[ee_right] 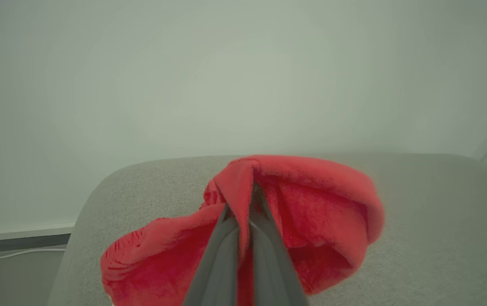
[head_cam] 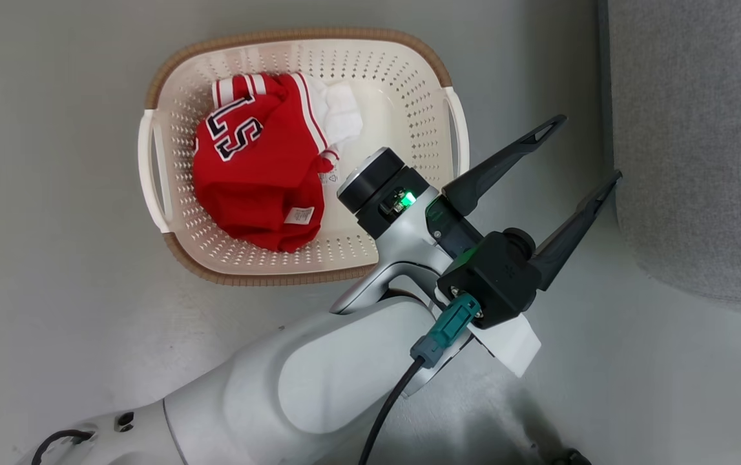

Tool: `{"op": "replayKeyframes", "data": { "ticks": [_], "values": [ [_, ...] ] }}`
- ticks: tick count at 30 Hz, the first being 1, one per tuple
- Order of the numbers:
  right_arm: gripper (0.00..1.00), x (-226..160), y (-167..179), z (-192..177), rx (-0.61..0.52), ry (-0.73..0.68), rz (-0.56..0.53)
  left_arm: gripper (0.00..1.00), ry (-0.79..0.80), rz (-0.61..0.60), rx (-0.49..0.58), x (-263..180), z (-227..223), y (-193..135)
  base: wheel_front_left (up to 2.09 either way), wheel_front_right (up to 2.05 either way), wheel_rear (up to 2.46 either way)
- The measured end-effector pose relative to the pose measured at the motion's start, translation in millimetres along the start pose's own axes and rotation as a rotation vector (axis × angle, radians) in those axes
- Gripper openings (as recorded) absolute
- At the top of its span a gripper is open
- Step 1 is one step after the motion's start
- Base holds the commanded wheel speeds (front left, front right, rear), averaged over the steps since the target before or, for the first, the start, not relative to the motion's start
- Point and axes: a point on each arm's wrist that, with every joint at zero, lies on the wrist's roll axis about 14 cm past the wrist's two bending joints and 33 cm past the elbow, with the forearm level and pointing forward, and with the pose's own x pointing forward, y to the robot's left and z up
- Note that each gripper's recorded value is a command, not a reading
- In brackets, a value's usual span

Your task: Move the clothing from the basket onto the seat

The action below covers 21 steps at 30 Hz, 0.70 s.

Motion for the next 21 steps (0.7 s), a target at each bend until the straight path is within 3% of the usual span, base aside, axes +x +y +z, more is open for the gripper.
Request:
{"op": "replayKeyframes", "data": {
  "ticks": [6, 8, 9, 15, 21],
  "values": [
    [0.0, -31, 2, -30, 0.038, 0.098, 0.003, 1.0, -0.034, 0.021, 0.015, -3, 24, -1, 0.0, 0.0, 0.0],
    [0.45, -40, 2, -34, 0.066, 0.111, -0.001, 1.0, -0.036, 0.03, 0.018, -6, 29, -2, 0.0, 0.0, 0.0],
    [1.0, -50, 3, -38, 0.078, 0.128, 0.0, 1.0, -0.037, 0.037, 0.019, -10, 33, -4, 0.0, 0.0, 0.0],
    [1.0, -74, 2, -33, 0.118, 0.132, -0.006, 1.0, -0.05, 0.075, 0.029, -19, 50, -5, 0.0, 0.0, 0.0],
    [1.0, -90, 21, -12, 0.148, 0.089, 0.059, 1.0, -0.065, 0.119, 0.046, -32, 67, -6, 0.0, 0.0, 0.0]
  ]
}}
